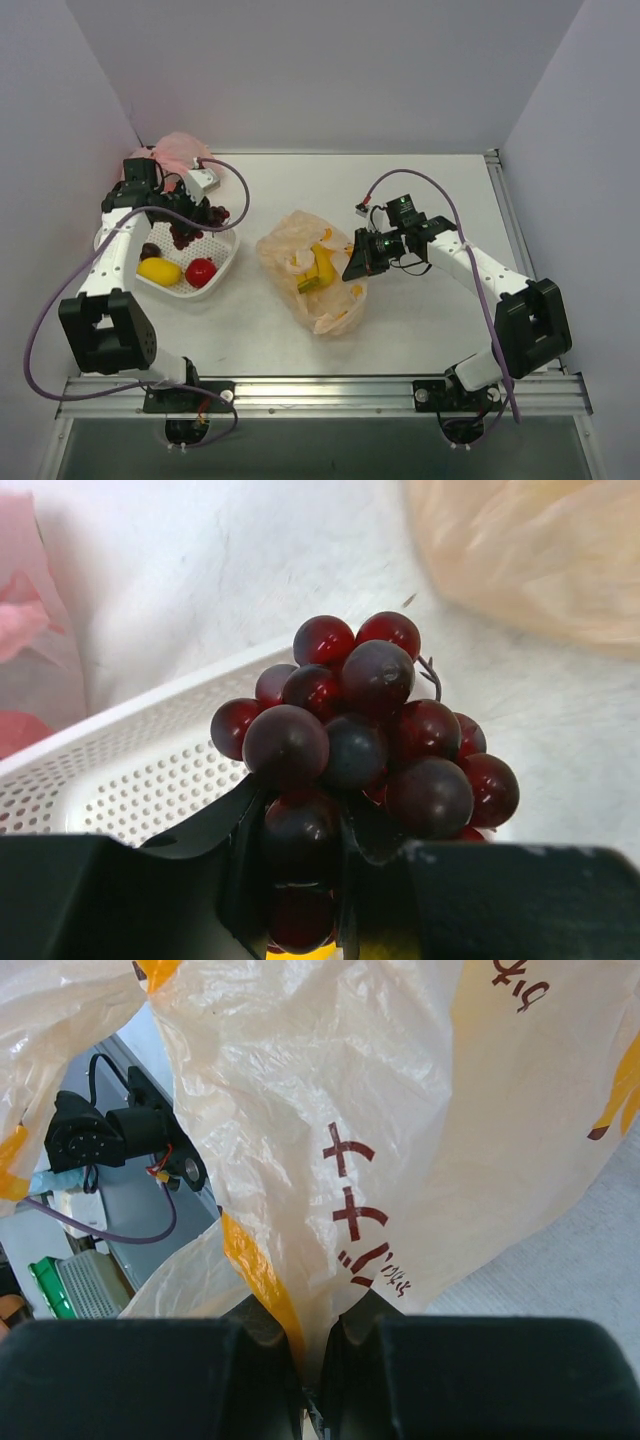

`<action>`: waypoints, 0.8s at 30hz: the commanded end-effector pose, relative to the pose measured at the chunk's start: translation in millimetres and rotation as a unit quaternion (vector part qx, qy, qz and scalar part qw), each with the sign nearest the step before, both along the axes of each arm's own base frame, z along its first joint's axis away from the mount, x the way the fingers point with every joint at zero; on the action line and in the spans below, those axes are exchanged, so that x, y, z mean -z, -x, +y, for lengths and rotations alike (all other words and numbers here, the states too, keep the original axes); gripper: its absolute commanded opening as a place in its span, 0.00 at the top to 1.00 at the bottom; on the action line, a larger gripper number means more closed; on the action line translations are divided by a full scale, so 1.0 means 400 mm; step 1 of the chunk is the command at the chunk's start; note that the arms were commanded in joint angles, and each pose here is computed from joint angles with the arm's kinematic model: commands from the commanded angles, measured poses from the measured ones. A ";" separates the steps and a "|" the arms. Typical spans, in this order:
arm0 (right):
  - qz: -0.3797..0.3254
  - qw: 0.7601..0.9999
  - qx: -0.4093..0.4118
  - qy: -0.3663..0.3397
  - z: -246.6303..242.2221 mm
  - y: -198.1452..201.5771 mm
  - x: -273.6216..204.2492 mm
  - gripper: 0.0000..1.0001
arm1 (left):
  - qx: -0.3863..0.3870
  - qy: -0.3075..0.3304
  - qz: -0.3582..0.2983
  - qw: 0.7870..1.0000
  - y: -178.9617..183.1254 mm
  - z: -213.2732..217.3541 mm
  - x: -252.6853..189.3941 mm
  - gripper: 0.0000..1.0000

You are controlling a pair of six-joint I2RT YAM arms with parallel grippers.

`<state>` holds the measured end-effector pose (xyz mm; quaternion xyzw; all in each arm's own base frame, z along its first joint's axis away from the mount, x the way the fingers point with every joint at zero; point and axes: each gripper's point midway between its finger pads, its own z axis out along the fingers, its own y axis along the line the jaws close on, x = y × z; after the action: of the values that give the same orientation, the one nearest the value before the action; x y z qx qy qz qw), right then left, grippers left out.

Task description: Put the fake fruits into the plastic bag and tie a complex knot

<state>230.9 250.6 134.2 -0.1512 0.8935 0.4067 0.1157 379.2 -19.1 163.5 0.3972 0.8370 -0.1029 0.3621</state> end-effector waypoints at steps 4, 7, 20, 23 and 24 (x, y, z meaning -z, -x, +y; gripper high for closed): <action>-0.001 1.000 -0.004 -0.012 0.016 -0.014 -0.032 1.00 | 0.104 0.122 -0.015 0.987 0.208 -0.182 -0.201 0.97; 0.000 1.000 -0.003 -0.018 0.025 -0.022 -0.039 1.00 | 0.162 0.163 -0.006 0.973 0.332 -0.272 -0.236 0.99; 0.002 0.999 -0.012 -0.031 0.041 -0.024 -0.049 1.00 | 0.301 0.222 0.044 0.927 0.527 -0.557 -0.232 1.00; 0.005 0.999 -0.015 -0.030 0.039 -0.016 -0.044 1.00 | 0.310 0.254 0.005 0.916 0.484 -0.620 -0.279 1.00; 0.004 0.999 -0.015 -0.030 0.039 -0.016 -0.044 1.00 | 0.323 0.261 0.004 0.910 0.489 -0.648 -0.284 1.00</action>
<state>238.8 259.6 134.9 -0.1399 0.8916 0.4193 0.0984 165.2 -241.3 231.4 0.5357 0.6733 -0.4018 0.3135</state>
